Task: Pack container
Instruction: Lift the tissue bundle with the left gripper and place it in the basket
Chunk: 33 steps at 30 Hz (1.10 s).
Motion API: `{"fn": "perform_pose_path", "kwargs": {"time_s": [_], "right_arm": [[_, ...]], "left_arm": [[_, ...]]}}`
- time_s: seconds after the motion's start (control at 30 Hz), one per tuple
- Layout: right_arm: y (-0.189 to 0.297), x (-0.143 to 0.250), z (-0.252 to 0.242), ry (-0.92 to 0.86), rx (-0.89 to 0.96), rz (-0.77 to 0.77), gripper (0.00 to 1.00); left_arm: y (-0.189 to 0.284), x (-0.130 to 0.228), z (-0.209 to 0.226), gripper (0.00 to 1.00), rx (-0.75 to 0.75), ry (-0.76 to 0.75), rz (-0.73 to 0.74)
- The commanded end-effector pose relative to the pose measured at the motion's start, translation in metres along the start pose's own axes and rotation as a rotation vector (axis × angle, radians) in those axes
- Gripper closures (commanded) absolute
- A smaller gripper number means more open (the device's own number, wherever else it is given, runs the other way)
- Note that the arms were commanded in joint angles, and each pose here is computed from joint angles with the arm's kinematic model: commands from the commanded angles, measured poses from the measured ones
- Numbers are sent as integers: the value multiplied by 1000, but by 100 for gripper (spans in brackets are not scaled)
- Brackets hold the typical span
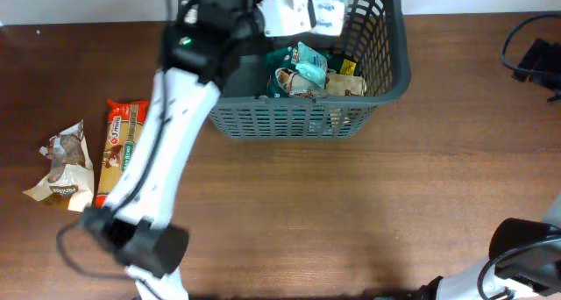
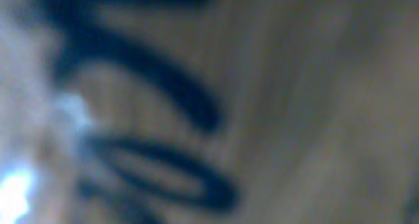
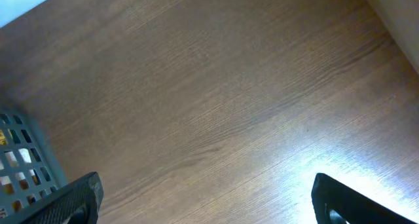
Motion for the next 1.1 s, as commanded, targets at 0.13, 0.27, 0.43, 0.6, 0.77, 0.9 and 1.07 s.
{"fn": "perform_pose_path", "kwargs": {"time_s": [0.13, 0.27, 0.43, 0.6, 0.77, 0.9, 1.07], "right_arm": [[4, 1, 0, -10, -3, -10, 1], [4, 1, 0, -10, -2, -9, 1], [4, 1, 0, -10, -2, -9, 1], [4, 1, 0, -10, -2, -9, 1], [4, 1, 0, -10, -2, -9, 1], [4, 1, 0, -10, -2, -9, 1], [4, 1, 0, -10, -2, -9, 1]], "left_arm": [[-95, 32, -42, 95, 139, -20, 113], [-106, 32, -52, 56, 154, 4, 117], [-102, 32, -40, 14, 48, 187, 183], [-46, 19, 7, 6, -197, 303, 257], [43, 3, 49, 0, -307, 449, 172], [101, 14, 67, 1, -364, 495, 170], [152, 54, 83, 0, -441, 581, 241]]}}
Point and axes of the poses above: each gripper's point midway between its finger pads, its own y axis back along the fingers, its own z axis along the line the jaws close on, x = y × z, the point moved 8 cm from there along y, back along the fingers, and after that the axes turned 13 degrees about y, right-handed, at the moved point
